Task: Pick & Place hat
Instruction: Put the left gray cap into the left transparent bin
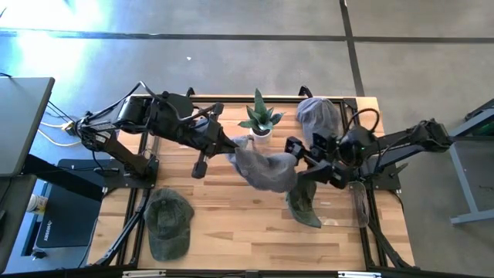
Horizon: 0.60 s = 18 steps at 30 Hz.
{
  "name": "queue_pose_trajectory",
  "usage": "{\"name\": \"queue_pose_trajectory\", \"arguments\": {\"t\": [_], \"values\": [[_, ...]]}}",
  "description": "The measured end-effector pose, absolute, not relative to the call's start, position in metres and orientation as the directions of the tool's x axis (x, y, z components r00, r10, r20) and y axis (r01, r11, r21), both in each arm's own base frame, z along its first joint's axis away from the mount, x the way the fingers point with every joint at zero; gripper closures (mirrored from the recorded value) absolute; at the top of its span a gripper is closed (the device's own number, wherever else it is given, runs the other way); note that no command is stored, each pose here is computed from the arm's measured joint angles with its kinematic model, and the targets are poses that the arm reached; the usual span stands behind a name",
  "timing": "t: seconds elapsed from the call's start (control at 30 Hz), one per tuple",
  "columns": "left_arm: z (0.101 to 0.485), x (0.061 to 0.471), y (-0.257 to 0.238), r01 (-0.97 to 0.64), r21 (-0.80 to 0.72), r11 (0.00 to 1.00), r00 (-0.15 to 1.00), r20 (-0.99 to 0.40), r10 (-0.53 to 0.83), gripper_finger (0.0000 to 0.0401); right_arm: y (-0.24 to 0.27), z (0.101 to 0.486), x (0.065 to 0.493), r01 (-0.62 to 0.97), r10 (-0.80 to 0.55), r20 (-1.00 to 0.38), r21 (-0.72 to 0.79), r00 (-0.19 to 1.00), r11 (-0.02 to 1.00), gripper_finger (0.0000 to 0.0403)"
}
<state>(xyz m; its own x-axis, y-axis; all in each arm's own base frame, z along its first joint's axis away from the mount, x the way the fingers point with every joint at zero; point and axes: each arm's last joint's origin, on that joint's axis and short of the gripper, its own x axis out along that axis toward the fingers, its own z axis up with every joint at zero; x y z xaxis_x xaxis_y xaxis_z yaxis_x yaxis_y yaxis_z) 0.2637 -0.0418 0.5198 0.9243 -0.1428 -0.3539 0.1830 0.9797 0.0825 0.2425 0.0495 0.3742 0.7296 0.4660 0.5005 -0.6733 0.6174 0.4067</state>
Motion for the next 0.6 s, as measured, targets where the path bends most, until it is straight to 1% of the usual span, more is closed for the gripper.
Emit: {"name": "queue_pose_trajectory", "arguments": {"t": [0.1, 0.17, 0.23, 0.37, 0.4, 0.43, 0.53, 0.6], "values": [[0.518, 0.263, -0.042, 0.171, 0.059, 0.984, 0.918, -0.373, -0.137, 0.0401, 0.054, 0.389, 0.242, -0.673, 0.456, 0.518, 0.381, 0.723, 0.634, 0.0177], [0.517, 0.263, -0.041, 0.160, 0.042, 0.986, 0.913, -0.385, -0.132, 0.0401, 0.057, 0.398, 0.242, -0.641, 0.429, 0.514, 0.365, 0.743, 0.675, 0.0210], [0.516, 0.262, -0.041, 0.145, 0.017, 0.989, 0.909, -0.398, -0.126, 0.0401, 0.060, 0.407, 0.243, -0.607, 0.410, 0.497, 0.345, 0.765, 0.716, 0.0255], [0.515, 0.262, -0.041, 0.139, 0.003, 0.990, 0.907, -0.402, -0.126, 0.0398, 0.063, 0.419, 0.246, -0.499, 0.343, 0.415, 0.360, 0.842, 0.788, 0.0372], [0.515, 0.262, -0.041, 0.142, 0.001, 0.990, 0.905, -0.406, -0.129, 0.0394, 0.064, 0.422, 0.246, -0.480, 0.334, 0.397, 0.362, 0.855, 0.799, 0.0386], [0.514, 0.261, -0.041, 0.145, -0.006, 0.989, 0.899, -0.418, -0.134, 0.0385, 0.064, 0.425, 0.246, -0.471, 0.332, 0.385, 0.358, 0.861, 0.806, 0.0390], [0.506, 0.258, -0.038, 0.110, -0.043, 0.993, 0.862, -0.493, -0.117, 0.0344, 0.066, 0.440, 0.241, -0.484, 0.346, 0.395, 0.338, 0.851, 0.807, 0.0376], [0.499, 0.255, -0.033, 0.077, -0.054, 0.996, 0.821, -0.562, -0.094, 0.0311, 0.069, 0.450, 0.234, -0.501, 0.363, 0.416, 0.295, 0.834, 0.813, 0.0384]]}}
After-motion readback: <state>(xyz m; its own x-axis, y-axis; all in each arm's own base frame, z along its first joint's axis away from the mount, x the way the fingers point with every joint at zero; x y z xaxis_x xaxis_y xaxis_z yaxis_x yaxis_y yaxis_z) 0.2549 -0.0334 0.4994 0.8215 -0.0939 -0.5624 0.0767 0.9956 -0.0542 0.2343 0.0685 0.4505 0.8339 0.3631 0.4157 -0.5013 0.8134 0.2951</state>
